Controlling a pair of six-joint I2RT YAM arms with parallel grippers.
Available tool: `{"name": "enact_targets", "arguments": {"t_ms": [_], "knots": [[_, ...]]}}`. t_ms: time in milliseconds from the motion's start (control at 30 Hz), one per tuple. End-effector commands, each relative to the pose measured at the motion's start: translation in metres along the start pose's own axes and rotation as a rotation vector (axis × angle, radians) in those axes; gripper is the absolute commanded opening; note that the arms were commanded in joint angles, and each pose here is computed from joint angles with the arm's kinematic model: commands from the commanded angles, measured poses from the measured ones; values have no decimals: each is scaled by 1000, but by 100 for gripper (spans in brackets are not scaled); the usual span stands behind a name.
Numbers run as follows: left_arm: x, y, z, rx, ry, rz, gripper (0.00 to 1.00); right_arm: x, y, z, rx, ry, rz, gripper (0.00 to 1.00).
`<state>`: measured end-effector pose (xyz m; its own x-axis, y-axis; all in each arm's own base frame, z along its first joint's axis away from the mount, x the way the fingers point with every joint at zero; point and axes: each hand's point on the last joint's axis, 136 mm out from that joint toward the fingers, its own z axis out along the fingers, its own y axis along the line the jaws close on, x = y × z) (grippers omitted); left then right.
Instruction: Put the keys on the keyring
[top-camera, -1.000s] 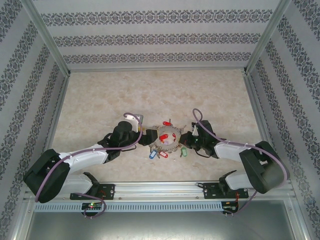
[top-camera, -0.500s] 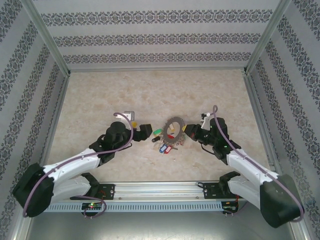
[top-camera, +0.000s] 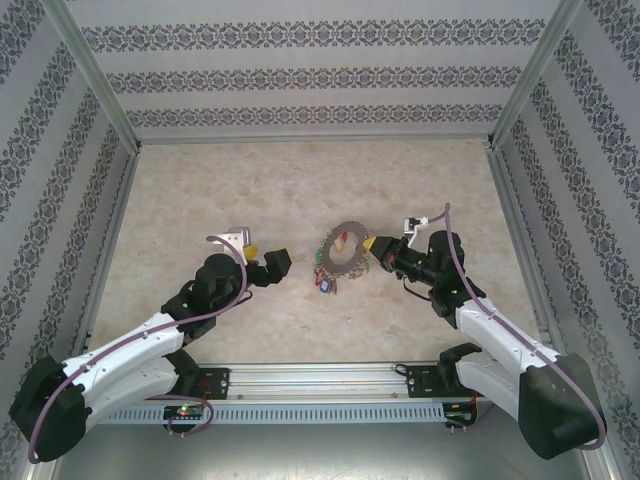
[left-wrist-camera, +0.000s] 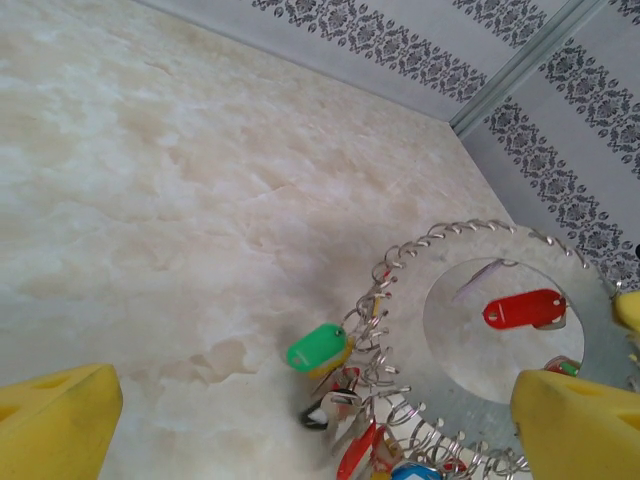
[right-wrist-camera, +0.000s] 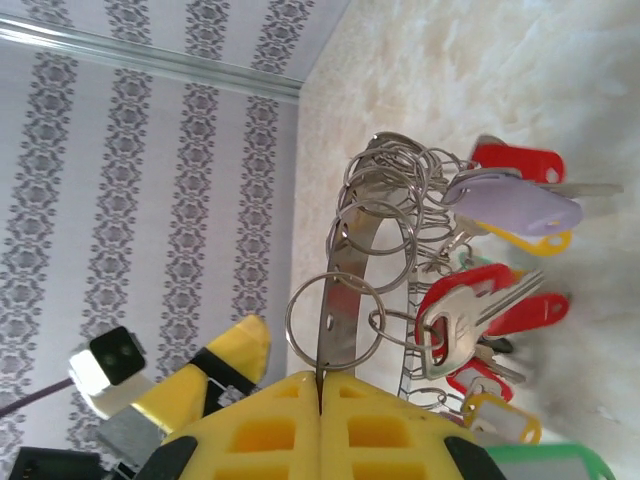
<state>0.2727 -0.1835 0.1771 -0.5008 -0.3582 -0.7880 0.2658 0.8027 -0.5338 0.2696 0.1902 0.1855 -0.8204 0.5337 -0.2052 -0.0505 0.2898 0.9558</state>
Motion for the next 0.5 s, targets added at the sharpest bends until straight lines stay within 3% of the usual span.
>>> {"name": "enact_targets", "arguments": {"t_ms": [0,467], "knots": [[-3,6,-2,-23,-12,-19,100,-18,68,-6,-205,-38,-66,0],[-1,7,-3,-22,-10,-28,100,7,-17,33,31,18,-29,0]]}}
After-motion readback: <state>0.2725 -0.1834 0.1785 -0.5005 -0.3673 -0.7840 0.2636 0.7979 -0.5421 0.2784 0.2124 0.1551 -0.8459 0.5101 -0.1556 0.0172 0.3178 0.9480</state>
